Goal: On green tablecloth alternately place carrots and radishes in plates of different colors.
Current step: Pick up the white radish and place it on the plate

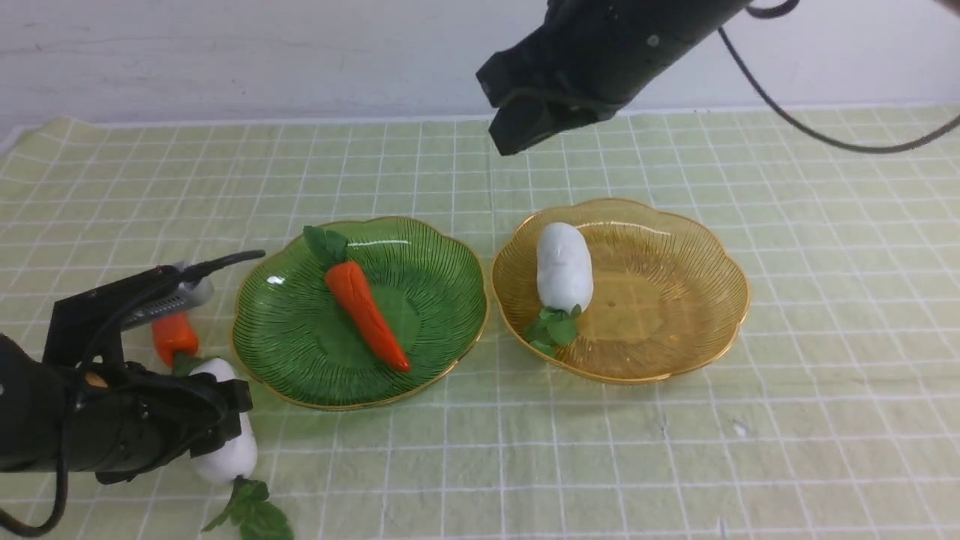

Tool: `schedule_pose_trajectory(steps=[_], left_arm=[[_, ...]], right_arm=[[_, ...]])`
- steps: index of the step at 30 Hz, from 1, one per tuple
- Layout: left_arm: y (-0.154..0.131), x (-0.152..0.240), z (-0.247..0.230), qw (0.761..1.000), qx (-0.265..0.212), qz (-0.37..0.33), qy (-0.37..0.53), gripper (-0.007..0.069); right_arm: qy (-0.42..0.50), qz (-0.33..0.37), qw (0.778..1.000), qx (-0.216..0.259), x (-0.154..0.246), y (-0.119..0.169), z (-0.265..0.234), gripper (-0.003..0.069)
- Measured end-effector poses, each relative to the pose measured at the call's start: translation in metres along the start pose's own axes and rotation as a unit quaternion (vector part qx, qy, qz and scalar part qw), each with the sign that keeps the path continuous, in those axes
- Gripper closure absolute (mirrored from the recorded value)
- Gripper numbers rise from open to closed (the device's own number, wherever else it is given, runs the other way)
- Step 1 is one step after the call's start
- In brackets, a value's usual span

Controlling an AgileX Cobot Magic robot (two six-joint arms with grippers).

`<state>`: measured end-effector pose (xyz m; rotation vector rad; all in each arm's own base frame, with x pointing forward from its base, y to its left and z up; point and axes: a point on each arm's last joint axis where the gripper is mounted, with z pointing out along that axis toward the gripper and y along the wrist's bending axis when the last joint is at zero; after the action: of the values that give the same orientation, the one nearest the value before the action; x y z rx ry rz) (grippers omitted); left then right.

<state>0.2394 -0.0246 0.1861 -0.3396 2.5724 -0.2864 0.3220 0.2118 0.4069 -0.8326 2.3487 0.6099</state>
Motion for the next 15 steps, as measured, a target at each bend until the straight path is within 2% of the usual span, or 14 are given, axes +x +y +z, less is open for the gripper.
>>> schedule_pose_trajectory(steps=[6,11,15], left_arm=[[0.003,-0.002,0.018,1.000,-0.011,-0.004,0.003,0.0226],[0.004,-0.006,0.030,1.000,-0.016,-0.013,0.000,0.0191],[0.004,-0.005,0.032,1.000,-0.017,-0.017,0.009,0.0200]], right_arm=[[0.015,-0.008,1.000,0.020,0.026,0.007,-0.027,0.0673],[0.048,-0.004,0.998,0.029,0.050,0.006,-0.025,0.0673],[0.074,0.004,0.997,0.028,0.064,0.003,-0.016,0.0673]])
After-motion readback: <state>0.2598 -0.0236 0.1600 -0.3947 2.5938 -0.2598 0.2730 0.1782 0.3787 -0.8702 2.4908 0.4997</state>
